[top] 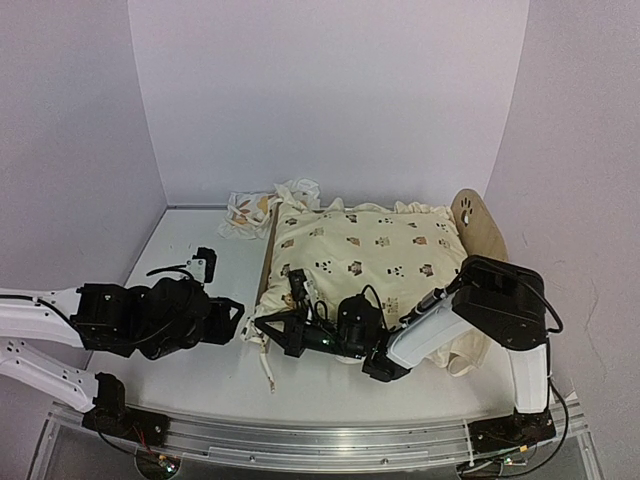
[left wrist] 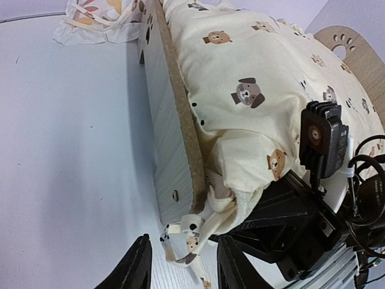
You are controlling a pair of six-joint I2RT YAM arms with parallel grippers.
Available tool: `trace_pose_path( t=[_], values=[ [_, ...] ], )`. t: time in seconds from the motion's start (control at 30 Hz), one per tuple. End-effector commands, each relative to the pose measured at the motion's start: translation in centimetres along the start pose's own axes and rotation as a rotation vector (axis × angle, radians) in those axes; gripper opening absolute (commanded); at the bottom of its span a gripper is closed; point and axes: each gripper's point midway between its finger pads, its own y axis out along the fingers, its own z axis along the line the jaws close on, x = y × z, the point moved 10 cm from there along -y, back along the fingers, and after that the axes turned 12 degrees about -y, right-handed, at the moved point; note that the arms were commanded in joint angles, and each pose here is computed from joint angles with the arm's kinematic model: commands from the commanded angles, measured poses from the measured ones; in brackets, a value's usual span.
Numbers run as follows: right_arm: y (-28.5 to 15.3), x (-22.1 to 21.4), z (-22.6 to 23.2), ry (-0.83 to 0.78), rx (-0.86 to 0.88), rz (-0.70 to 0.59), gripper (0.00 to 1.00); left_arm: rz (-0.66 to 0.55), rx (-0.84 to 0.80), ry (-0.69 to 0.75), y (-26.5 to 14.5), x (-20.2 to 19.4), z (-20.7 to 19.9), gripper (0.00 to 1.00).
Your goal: Set up the pet bed
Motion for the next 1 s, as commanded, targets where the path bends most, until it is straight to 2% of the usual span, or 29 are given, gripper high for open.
trace_pose_path(
  t=[0.0, 0.2, 0.37, 0.47, 0.6, 0.97],
  values=[
    [0.7, -0.5, -0.8, 0.012, -0.013, -0.010, 0.00, -0.036, 0.093, -0.005, 0.3, 0.6, 1.3, 0.38],
    [0.6, -1.1, -1.3, 0.000, -0.057, -0.003, 0.00, 0.058, 0.152, 0.056, 3.2, 1.2, 2.5, 0.39],
    [0.9, -1.3, -1.6, -0.003, -0.071, -0.001, 0.00, 0.058, 0.073, 0.107, 4.4, 1.6, 2.1, 0.41],
    [1.1, -1.2, -1.6, -0.003, -0.072, 0.000, 0.00, 0.084, 0.004, 0.161, 4.8, 1.4, 1.8, 0.45],
    [1.0, -1.0, -1.6, -0.009, -0.078, -0.003, 0.00, 0.112, -0.004, 0.195, 5.0, 1.0, 1.9, 0.50],
    [1.2, -0.7, -1.4, -0.008, -0.075, -0.008, 0.00, 0.148, 0.089, 0.193, 4.6, 0.7, 3.1, 0.45]
  ],
)
